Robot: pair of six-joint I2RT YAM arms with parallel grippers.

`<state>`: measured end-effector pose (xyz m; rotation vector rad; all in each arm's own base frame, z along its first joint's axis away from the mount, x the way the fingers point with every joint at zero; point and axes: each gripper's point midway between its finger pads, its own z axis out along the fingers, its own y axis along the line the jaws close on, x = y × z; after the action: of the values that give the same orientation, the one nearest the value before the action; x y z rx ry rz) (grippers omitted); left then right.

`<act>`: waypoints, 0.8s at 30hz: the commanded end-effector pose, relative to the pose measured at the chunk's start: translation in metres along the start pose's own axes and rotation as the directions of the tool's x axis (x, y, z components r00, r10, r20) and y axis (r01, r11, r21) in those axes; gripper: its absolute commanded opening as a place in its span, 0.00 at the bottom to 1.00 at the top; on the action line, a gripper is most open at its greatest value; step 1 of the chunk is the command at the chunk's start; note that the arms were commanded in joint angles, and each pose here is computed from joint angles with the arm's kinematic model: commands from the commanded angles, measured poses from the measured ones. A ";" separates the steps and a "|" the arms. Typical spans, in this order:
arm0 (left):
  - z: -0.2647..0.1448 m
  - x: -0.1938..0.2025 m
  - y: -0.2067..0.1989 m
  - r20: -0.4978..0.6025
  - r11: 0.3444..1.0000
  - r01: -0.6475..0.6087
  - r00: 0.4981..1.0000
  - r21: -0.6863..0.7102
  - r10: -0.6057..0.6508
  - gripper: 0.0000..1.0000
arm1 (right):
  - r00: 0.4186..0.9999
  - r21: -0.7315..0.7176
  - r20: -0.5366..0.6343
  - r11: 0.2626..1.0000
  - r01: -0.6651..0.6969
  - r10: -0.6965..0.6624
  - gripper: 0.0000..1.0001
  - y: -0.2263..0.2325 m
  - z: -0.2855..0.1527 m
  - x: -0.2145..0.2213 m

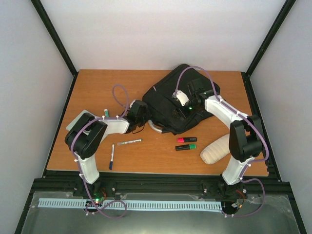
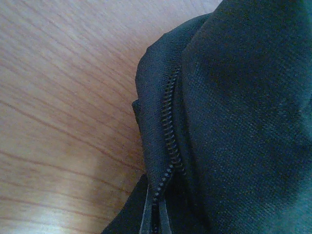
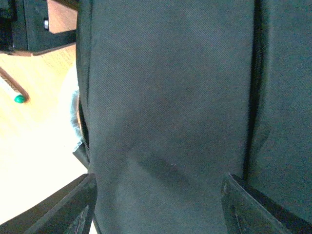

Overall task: Pack the student bag
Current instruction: Adjust the student bag at the center of the board, then move the stationery to the center of the board.

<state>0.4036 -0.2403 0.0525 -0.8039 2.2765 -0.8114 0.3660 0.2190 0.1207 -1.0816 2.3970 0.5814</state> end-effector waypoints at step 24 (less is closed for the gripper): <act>-0.150 -0.103 0.093 0.070 0.922 -0.051 0.994 -0.384 0.085 0.99 | 0.977 0.011 0.166 0.990 0.137 -0.137 0.68 0.033 -0.039 -0.011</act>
<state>0.3535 -0.1157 0.1307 -0.7782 2.3851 -0.4889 0.3433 0.2179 0.1596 -1.1013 2.2114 0.5716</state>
